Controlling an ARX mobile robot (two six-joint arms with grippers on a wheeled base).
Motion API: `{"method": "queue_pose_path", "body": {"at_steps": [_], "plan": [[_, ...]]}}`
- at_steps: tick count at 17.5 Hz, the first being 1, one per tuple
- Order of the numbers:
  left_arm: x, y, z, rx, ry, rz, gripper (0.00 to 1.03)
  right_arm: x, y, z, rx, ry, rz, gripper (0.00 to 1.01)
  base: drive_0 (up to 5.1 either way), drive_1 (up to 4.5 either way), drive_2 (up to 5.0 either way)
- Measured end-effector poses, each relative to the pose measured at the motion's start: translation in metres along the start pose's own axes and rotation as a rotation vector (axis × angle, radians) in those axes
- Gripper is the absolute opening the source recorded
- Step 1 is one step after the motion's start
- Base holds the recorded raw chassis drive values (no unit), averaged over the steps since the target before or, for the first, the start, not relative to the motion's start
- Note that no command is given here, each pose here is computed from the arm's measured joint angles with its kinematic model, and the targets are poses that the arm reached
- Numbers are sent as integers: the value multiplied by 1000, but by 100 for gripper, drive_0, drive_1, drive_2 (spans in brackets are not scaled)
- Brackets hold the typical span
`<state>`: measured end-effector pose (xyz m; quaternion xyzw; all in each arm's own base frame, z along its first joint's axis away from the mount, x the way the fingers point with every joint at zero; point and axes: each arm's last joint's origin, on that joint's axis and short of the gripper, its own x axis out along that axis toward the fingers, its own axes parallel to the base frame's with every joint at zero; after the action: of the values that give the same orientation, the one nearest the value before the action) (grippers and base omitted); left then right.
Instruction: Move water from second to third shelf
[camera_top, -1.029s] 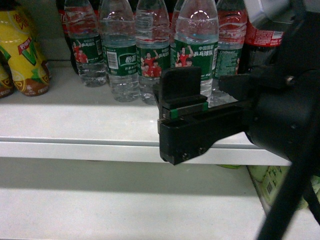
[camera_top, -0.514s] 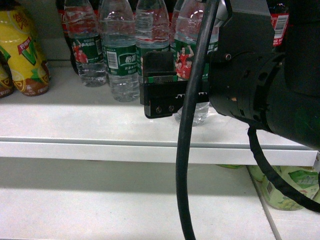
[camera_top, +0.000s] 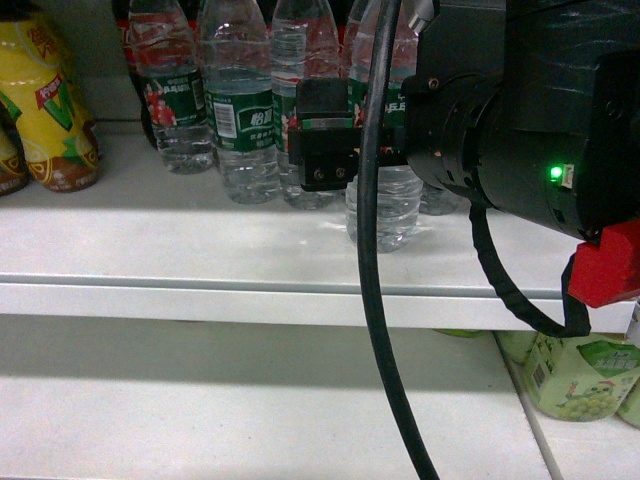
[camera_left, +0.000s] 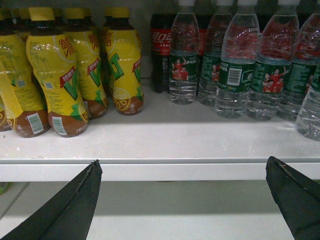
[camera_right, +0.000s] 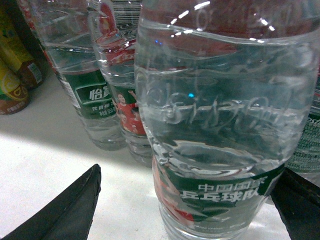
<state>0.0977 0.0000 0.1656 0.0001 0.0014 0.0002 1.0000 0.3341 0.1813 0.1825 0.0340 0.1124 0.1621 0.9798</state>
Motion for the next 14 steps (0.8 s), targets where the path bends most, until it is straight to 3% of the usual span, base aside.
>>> {"method": "queue_pose_path", "body": {"at_steps": [4,7,10,14], "plan": [[0,0,0,0,0,0,98,11,-6,-2,-8,2,-50,98,0,0,0],[0,0,0,0,0,0,98,19,-11,4,4,-21,-86,98,0,0,0],[0,0,0,0,0,0,98,22,-11,6,28,-17,-87,98,0,0,0],[0,0,0,0,0,0,98,23,-8,9,29,-17,-83,98,0,0,0]]}}
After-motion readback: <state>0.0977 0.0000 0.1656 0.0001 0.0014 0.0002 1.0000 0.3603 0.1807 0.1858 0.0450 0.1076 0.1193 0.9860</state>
